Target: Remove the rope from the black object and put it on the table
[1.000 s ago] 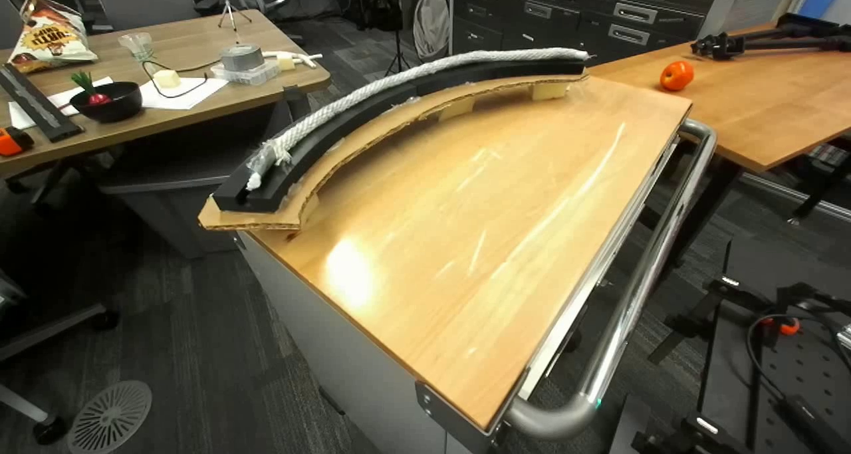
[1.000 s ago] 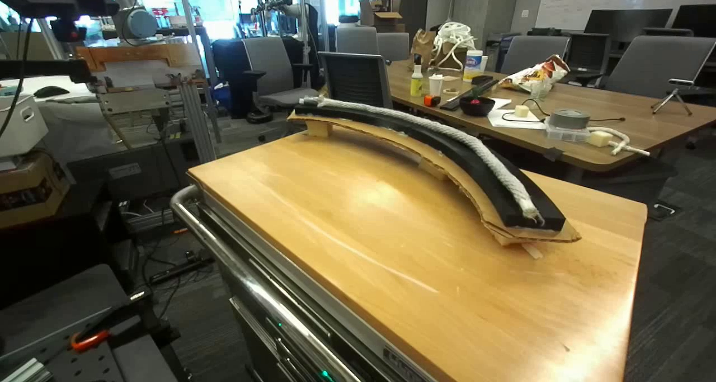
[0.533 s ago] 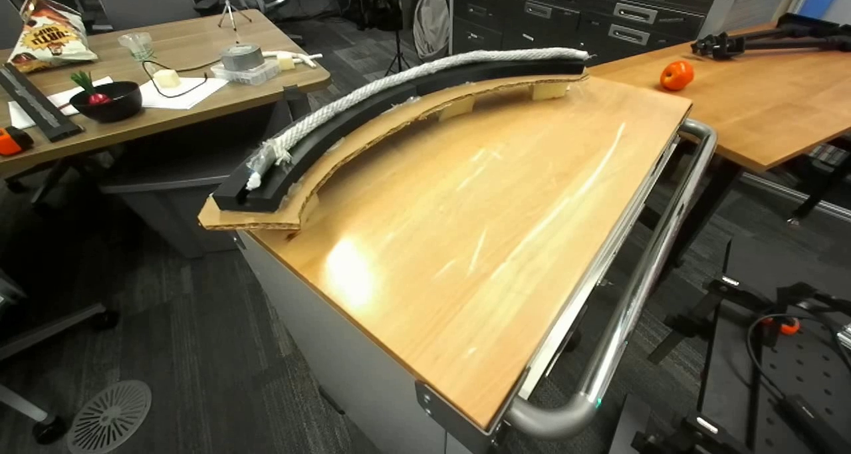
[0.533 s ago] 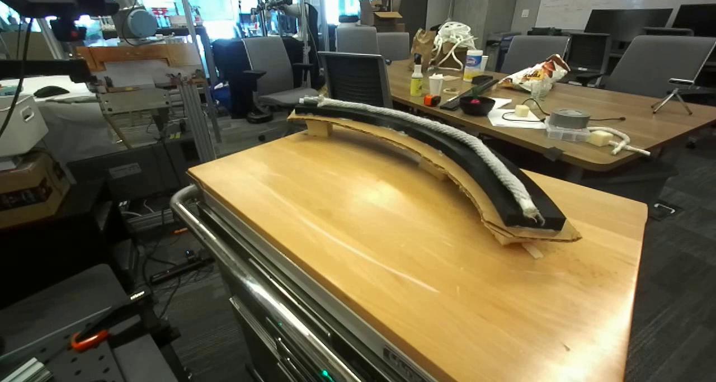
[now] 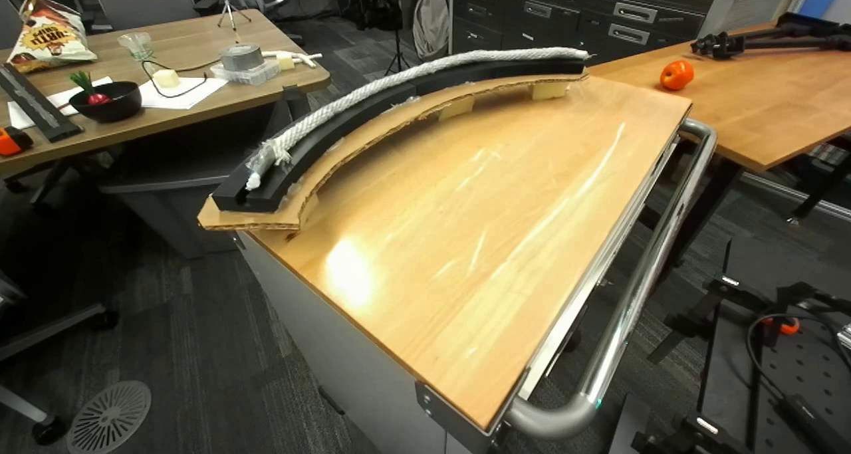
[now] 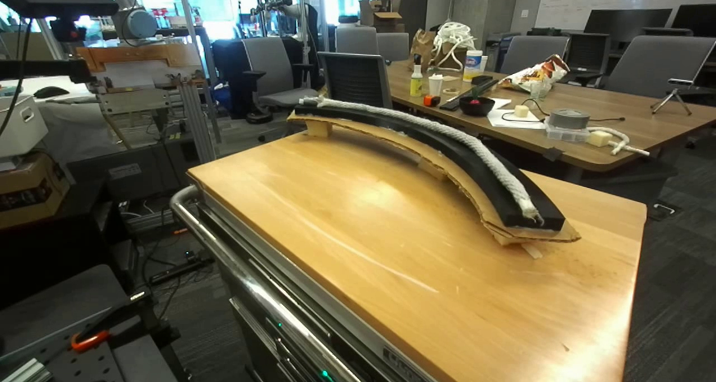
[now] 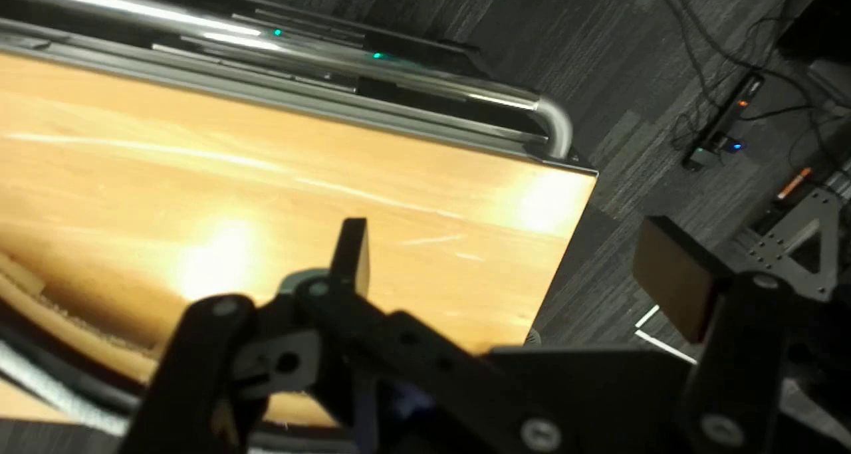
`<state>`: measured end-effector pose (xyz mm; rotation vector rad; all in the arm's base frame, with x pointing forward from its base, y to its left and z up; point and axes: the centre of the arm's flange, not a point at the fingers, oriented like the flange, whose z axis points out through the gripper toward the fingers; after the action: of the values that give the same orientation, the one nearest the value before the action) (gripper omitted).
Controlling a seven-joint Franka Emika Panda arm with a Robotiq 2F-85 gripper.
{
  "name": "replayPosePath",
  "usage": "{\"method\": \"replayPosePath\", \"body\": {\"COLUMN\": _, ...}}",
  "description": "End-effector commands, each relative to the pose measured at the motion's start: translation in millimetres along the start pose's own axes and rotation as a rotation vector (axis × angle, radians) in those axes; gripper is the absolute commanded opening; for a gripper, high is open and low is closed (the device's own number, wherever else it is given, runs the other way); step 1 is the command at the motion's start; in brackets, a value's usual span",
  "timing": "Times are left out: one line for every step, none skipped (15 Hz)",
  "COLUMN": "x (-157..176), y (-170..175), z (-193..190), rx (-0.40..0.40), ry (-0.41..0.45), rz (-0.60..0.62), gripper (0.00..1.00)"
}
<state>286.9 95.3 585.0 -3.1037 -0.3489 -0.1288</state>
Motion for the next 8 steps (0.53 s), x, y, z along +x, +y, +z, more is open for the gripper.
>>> {"method": "replayPosePath", "body": {"x": 65.3, "y": -56.0, "z": -24.7, "rx": -0.140, "ry": 0.069, "rz": -0.053, "gripper": 1.00}}
{"method": "replayPosePath", "body": {"x": 78.1, "y": -66.8, "z": -27.1, "rx": -0.154, "ry": 0.095, "rz": -0.063, "gripper": 1.00}}
{"method": "replayPosePath", "body": {"x": 94.8, "y": -73.4, "z": -26.0, "rx": -0.179, "ry": 0.131, "rz": -0.055, "gripper": 1.00}}
{"method": "replayPosePath", "body": {"x": 112.9, "y": -74.4, "z": -25.1, "rx": -0.191, "ry": 0.138, "rz": -0.041, "gripper": 1.00}}
{"method": "replayPosePath", "body": {"x": 131.2, "y": -72.8, "z": -26.9, "rx": -0.176, "ry": 0.083, "rz": -0.069, "gripper": 1.00}}
{"method": "replayPosePath", "body": {"x": 147.3, "y": -70.8, "z": -26.9, "rx": -0.142, "ry": -0.002, "rz": -0.119, "gripper": 1.00}}
{"method": "replayPosePath", "body": {"x": 90.4, "y": -70.7, "z": -6.0, "rx": -0.163, "ry": 0.083, "rz": -0.083, "gripper": 1.00}}
{"method": "replayPosePath", "body": {"x": 106.1, "y": -65.9, "z": -1.6, "rx": -0.152, "ry": 0.046, "rz": -0.092, "gripper": 1.00}}
